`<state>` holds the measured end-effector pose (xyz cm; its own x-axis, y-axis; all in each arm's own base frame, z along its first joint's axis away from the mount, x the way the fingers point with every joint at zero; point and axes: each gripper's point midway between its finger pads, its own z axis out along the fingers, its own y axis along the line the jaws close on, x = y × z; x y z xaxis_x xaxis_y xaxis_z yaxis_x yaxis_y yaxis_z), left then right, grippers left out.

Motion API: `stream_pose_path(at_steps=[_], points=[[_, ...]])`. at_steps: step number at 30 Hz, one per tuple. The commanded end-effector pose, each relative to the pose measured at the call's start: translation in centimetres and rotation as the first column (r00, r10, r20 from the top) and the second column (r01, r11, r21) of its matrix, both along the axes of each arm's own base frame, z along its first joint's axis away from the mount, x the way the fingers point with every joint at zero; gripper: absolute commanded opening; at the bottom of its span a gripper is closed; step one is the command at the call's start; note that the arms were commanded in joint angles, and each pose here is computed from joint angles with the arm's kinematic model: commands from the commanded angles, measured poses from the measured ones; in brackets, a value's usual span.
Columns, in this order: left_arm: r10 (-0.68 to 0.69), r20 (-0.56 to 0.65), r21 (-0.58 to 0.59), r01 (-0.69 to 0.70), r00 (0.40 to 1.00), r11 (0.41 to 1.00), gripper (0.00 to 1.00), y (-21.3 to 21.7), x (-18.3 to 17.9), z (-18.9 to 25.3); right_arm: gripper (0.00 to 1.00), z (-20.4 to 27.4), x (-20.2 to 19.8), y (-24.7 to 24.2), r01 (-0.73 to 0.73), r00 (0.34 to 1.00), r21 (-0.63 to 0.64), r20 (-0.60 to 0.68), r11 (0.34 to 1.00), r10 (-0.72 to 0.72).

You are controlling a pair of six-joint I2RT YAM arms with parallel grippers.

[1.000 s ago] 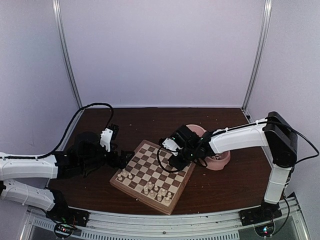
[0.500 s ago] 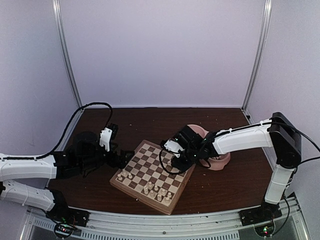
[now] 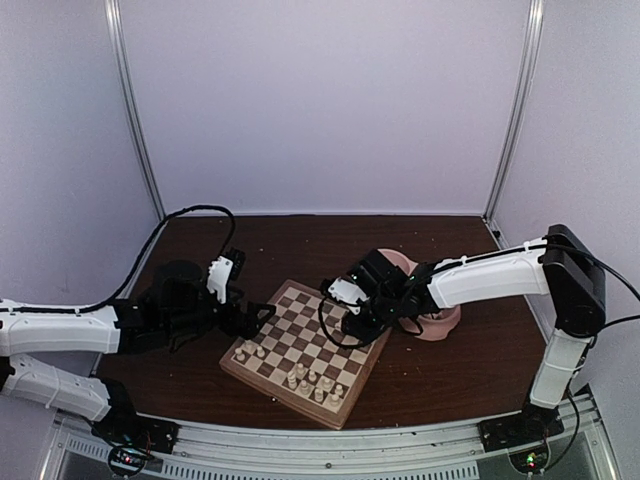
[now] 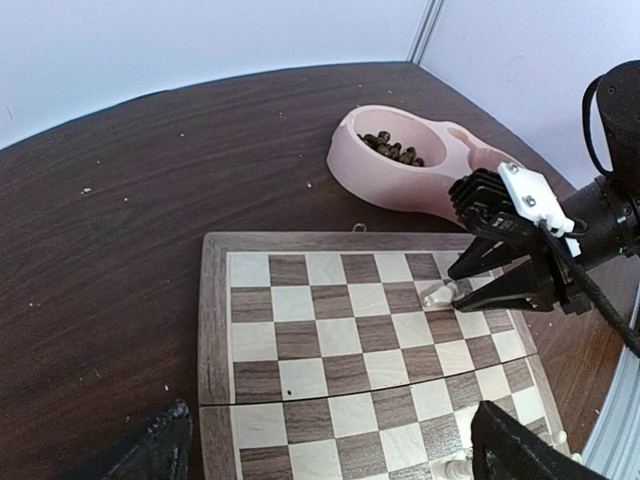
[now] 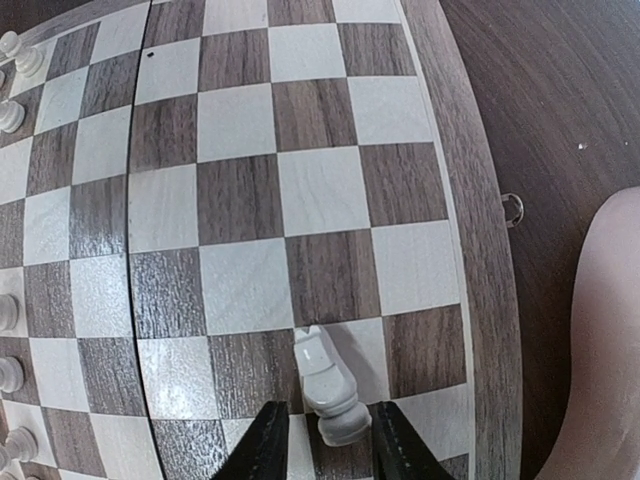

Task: Set up the chess pieces on the board
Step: Pick up the knight from the chessboard.

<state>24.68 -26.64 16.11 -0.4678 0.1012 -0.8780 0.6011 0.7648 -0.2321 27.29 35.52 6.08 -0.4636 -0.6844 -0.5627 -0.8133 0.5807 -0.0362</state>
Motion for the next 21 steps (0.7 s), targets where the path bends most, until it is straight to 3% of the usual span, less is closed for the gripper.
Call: stream_pose_path(at_steps=[1, 21], points=[[-0.044, 0.02, -0.051, 0.045, 0.999, 0.998, 0.98, -1.4, 0.0, 1.9, 0.31, 0.5, -0.2, 0.0, 0.001, 1.0, 0.015, -0.006, 1.0, -0.001], [-0.066, 0.018, -0.054, 0.067, 0.998, 0.996, 0.98, -1.7, -0.2, 2.2, 0.28, -0.9, -0.5, 0.2, -0.011, 0.999, -0.02, -0.051, 1.0, 0.01]])
